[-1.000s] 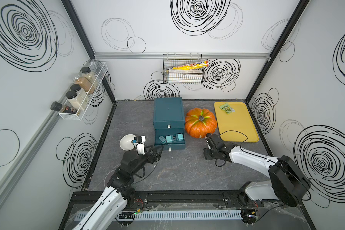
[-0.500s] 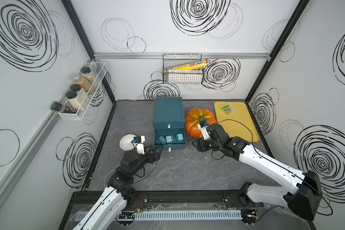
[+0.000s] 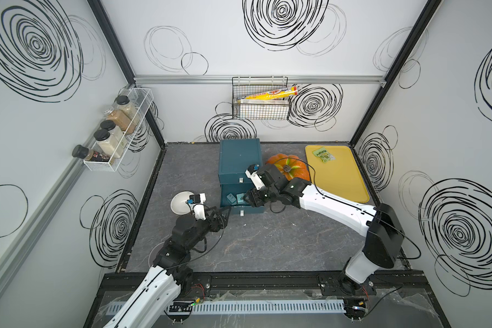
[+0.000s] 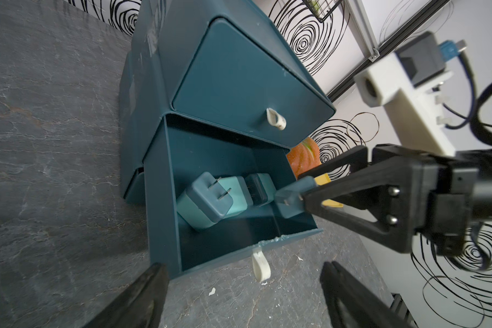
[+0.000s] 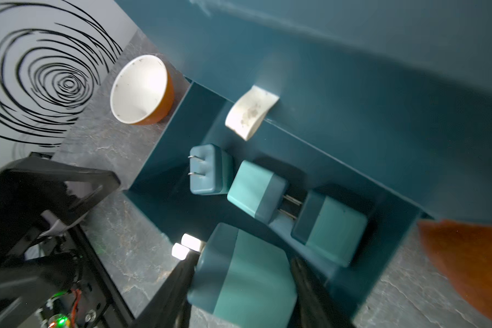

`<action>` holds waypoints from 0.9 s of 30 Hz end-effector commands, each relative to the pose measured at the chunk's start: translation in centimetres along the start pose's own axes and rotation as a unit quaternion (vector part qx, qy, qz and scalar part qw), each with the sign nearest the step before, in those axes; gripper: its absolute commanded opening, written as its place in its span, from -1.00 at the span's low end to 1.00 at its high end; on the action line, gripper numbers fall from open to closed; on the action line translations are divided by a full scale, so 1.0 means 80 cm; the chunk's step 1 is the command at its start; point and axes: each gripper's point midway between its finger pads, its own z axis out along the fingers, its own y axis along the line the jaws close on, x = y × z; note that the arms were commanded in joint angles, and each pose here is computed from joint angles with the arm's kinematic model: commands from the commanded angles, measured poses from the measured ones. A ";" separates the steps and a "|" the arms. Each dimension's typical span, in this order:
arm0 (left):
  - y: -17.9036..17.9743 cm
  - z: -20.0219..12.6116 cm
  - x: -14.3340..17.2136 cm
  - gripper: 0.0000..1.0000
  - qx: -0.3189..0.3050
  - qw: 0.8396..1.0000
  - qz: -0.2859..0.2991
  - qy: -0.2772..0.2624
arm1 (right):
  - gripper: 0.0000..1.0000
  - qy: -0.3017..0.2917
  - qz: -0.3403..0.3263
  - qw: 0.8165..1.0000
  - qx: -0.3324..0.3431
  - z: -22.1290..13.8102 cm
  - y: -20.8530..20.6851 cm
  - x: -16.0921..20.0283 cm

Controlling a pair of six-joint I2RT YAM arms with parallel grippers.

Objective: Place the plugs into the drawer by color
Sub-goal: Place the plug in the drawer.

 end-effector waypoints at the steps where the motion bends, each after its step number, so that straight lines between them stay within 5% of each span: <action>1: -0.006 -0.003 -0.016 0.81 0.005 1.000 0.006 -0.023 | -0.61 -0.050 -0.056 0.996 0.044 -0.005 0.017 -0.039; 8: -0.006 -0.001 -0.013 0.81 0.007 1.000 0.006 -0.018 | -0.38 -0.046 -0.070 0.987 0.136 0.026 -0.020 -0.039; 12: -0.008 0.000 -0.013 0.81 0.012 1.000 0.005 -0.017 | -0.08 -0.049 -0.079 0.989 0.114 0.033 -0.013 -0.033; 27: -0.009 0.001 -0.013 0.81 0.012 1.000 0.004 -0.016 | 0.23 -0.039 -0.079 0.990 0.107 0.030 -0.014 -0.021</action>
